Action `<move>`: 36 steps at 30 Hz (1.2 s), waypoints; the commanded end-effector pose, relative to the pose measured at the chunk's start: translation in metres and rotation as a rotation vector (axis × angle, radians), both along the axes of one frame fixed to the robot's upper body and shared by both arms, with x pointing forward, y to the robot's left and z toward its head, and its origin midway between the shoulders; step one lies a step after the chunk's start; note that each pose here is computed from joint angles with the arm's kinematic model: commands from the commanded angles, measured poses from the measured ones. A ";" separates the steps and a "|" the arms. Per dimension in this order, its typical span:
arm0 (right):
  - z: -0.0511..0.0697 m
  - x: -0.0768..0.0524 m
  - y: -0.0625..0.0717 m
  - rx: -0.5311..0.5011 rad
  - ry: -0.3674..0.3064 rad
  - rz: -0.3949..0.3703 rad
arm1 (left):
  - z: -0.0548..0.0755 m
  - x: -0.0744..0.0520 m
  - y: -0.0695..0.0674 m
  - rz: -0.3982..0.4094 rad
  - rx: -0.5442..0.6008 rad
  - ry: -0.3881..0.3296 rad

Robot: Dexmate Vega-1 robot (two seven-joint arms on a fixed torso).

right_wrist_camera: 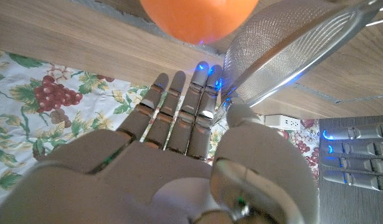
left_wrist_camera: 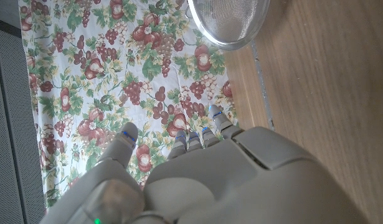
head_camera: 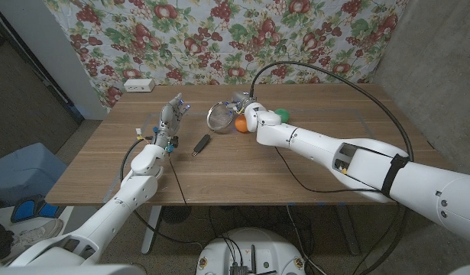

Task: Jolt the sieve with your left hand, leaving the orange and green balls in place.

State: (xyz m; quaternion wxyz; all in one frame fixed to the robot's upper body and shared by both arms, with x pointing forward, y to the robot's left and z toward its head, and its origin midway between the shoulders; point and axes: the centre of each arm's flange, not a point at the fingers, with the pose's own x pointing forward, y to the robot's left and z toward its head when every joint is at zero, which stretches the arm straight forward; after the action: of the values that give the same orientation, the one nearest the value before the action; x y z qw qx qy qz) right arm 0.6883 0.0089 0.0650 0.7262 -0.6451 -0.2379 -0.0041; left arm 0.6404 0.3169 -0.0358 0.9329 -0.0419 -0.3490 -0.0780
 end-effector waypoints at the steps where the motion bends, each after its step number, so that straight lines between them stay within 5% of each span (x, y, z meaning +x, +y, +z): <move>1: 0.008 -0.003 -0.014 0.115 0.011 0.060 | 0.001 -0.002 -0.002 0.011 0.012 0.007; 13: 0.020 -0.002 -0.025 0.195 0.038 0.074 | 0.004 -0.002 -0.003 0.031 0.054 0.029; 36: 0.041 -0.004 -0.025 0.261 0.064 0.039 | 0.003 -0.004 -0.002 0.051 0.107 0.072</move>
State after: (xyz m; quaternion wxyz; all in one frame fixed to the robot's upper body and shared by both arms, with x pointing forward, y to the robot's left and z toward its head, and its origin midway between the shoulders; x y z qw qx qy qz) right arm 0.6858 -0.0147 0.0958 0.8011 -0.5540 -0.2264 0.0051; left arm 0.6376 0.3141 -0.0319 0.9436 -0.0006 -0.3234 -0.0717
